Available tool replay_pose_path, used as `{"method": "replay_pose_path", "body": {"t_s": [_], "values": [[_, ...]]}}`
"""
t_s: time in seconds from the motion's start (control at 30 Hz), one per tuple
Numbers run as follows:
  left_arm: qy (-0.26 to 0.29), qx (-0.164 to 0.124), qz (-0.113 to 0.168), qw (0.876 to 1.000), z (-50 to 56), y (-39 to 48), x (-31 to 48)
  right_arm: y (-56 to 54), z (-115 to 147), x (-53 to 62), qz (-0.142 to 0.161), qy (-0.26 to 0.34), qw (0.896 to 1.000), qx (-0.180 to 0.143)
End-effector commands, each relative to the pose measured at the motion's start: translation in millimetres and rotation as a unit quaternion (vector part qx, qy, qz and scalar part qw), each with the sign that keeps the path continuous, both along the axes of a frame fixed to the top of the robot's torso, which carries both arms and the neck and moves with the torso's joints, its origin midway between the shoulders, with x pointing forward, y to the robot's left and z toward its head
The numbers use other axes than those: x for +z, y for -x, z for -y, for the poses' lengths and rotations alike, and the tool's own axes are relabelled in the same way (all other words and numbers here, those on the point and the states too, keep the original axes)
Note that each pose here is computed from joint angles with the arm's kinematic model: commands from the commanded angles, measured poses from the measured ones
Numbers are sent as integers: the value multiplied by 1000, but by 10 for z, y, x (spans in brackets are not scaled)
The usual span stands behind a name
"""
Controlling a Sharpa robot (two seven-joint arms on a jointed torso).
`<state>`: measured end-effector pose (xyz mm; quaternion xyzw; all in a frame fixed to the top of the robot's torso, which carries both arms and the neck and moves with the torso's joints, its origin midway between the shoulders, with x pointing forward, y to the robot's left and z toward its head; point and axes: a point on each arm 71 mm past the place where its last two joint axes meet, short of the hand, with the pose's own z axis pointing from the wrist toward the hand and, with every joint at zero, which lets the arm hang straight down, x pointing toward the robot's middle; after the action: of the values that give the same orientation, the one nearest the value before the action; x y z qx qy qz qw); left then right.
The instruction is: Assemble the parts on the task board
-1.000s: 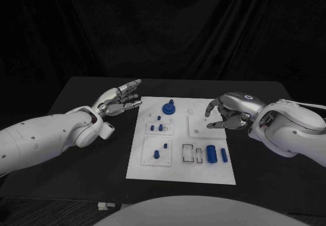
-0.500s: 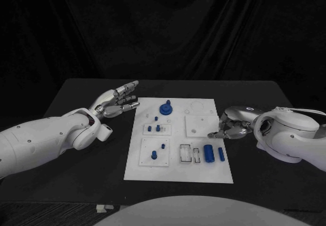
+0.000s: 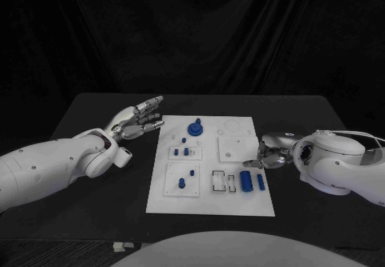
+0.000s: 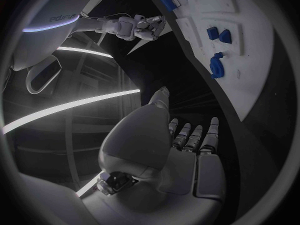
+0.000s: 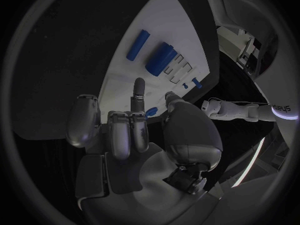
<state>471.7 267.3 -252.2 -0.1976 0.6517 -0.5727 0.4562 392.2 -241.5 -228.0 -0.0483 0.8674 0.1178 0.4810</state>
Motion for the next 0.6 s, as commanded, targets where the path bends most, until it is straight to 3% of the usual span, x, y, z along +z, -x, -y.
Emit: {"method": "replay_pose_path", "body": {"t_s": [0.03, 0.6], "values": [[6, -3, 2, 1000, 16, 3, 3, 44, 9, -87, -46, 14, 999, -23], [5, -5, -3, 1000, 25, 1, -8, 79, -118, -291, -78, 19, 997, -18]]}}
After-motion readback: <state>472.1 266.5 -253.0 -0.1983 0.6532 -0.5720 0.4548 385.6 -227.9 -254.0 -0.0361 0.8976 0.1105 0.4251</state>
